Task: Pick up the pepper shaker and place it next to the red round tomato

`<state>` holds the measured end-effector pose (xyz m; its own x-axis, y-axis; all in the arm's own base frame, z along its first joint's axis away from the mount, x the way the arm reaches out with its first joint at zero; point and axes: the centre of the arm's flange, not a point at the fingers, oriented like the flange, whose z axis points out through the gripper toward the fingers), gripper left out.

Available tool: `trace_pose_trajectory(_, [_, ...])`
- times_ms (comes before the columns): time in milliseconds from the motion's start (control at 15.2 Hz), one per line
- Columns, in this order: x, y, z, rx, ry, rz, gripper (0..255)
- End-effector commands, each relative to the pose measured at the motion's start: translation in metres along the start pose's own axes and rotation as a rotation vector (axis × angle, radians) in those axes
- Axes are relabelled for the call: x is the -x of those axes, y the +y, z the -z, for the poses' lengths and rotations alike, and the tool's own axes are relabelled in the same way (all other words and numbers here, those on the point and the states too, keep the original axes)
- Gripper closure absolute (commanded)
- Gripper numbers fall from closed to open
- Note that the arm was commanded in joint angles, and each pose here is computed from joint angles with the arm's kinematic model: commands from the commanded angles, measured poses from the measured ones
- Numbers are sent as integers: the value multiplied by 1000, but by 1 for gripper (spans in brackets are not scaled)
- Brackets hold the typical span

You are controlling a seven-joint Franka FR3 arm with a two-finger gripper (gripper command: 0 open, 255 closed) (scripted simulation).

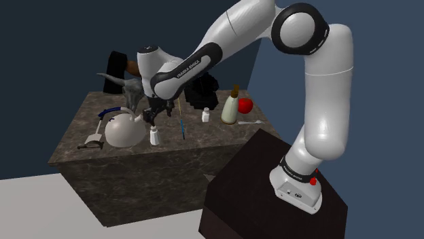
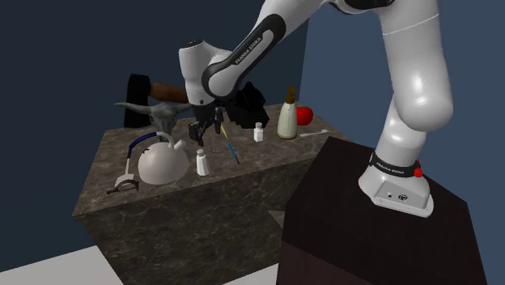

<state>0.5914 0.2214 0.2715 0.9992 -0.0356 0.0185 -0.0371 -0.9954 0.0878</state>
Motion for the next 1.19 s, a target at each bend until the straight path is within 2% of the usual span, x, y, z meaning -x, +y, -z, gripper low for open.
trace_pose_trajectory(0, [-16,-13,-18,5,0,-5,0])
trace_pose_trajectory(198, [-40,-31,-44,12,-2,-11,0])
trace_pose_trajectory(726, [-43,-33,-87,13,-2,-12,0])
trace_pose_trajectory(1122, [-43,-33,-87,13,-2,-12,0])
